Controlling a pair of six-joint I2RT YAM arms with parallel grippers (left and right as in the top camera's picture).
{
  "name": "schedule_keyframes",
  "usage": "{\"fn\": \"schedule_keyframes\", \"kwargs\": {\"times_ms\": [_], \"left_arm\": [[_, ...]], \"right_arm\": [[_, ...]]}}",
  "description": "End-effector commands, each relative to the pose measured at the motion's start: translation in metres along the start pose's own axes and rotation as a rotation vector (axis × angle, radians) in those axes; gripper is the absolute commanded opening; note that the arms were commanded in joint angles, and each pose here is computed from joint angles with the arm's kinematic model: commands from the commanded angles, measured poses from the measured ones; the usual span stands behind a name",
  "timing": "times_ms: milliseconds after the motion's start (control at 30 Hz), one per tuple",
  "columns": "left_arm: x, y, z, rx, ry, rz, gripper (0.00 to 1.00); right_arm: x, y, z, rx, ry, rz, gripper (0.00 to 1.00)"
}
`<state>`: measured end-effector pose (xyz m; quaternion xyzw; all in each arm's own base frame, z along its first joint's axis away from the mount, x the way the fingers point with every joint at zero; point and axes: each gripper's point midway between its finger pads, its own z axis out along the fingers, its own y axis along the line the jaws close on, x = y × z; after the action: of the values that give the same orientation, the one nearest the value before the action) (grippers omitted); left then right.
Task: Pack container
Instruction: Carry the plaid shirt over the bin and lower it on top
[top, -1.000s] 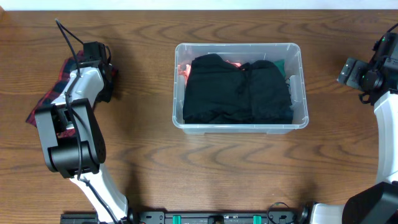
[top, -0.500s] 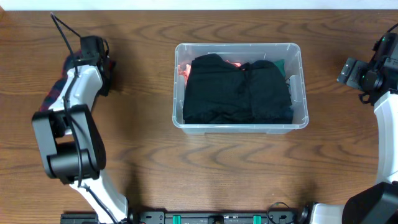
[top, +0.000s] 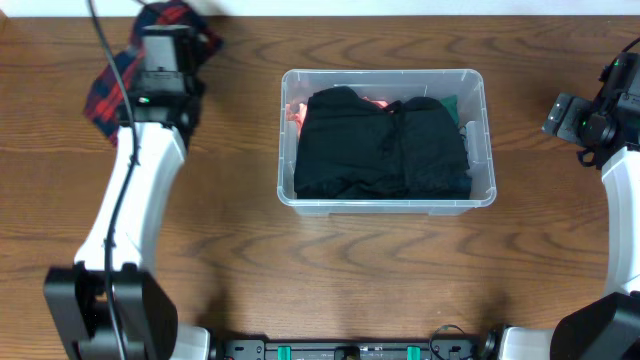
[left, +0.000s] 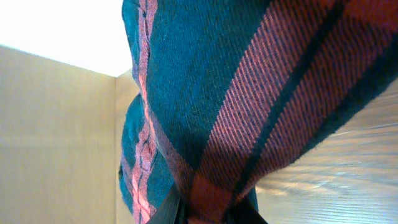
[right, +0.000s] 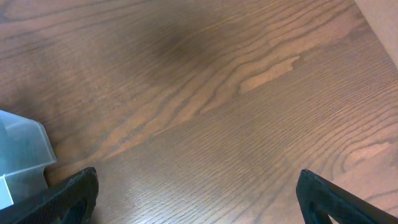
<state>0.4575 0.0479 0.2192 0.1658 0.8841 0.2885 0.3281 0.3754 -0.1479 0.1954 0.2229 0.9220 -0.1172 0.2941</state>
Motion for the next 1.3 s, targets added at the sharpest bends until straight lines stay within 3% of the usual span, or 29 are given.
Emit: {"fn": "schedule_keyframes", "kwargs": {"times_ms": [0,233,533,800,1267], "left_arm": [[-0.046,0.001,-0.06,-0.027,-0.164,0.057,0.06],[-0.097,-0.067,-0.16,0.088,-0.426,0.153,0.06],[-0.113,-0.173,-0.233,0.274,-0.581,0.305,0.06],[-0.102,-0.241,-0.238,0.358,-0.556,0.42,0.06],[-0.088,-0.285,-0.201,0.392,-0.438,0.422,0.06]], "right_arm": [[-0.001,-0.002,0.0,0.005,-0.001,0.002,0.99],[-0.001,-0.002,0.0,0.005,-0.001,0.002,0.99],[-0.001,-0.002,0.0,0.005,-0.001,0.002,0.99],[-0.001,-0.002,0.0,0.005,-0.001,0.002,0.99],[-0.001,-0.002,0.0,0.005,-0.001,0.002,0.99]]}}
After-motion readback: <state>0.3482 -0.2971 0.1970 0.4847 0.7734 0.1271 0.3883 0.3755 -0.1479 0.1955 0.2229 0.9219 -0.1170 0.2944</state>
